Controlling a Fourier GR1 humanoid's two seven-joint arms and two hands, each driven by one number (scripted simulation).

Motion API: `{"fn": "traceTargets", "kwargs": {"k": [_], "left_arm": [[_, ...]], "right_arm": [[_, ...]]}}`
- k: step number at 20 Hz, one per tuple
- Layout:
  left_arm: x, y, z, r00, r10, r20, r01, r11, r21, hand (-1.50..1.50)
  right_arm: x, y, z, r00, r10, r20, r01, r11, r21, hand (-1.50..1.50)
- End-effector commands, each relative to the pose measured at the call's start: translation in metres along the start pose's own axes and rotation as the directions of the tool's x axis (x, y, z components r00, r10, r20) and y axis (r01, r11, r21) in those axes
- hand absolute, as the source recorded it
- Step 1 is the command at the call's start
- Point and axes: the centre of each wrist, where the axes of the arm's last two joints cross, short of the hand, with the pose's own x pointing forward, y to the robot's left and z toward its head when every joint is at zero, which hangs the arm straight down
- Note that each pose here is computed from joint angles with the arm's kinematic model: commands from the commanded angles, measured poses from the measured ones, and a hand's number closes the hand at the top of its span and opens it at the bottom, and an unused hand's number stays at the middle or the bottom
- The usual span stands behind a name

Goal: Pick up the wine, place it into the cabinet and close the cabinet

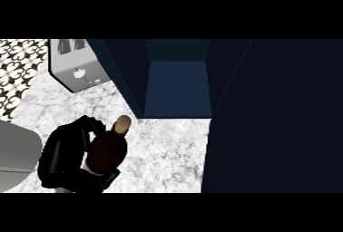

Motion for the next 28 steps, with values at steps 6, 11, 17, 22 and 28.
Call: {"fn": "traceTargets", "kwargs": {"k": [6,11,17,22,28], "left_arm": [[0.045,-0.070,-0.043,0.998,0.061,0.008,-0.061,0.995,-0.076,1.50],[0.053,-0.101,-0.062,0.997,0.079,-0.001,-0.078,0.996,-0.052,1.50],[0.060,-0.143,-0.062,0.997,0.083,-0.001,-0.083,0.996,-0.040,1.50],[0.053,-0.165,-0.080,0.998,0.056,0.005,-0.056,0.998,-0.016,1.50],[0.044,-0.171,-0.099,1.000,0.001,-0.004,-0.001,1.000,0.009,1.50]], "right_arm": [[0.014,-0.001,0.019,0.997,-0.055,0.045,0.054,0.998,0.028,-1.50],[0.010,-0.013,0.018,0.998,-0.046,0.053,0.045,0.999,0.028,-1.50],[-0.003,-0.010,0.016,0.999,-0.041,0.031,0.040,0.999,0.032,-1.50],[0.018,-0.014,0.014,0.998,-0.043,0.044,0.042,0.999,0.034,-1.50],[0.011,-0.005,0.015,0.998,-0.047,0.040,0.045,0.998,0.049,-1.50]]}}
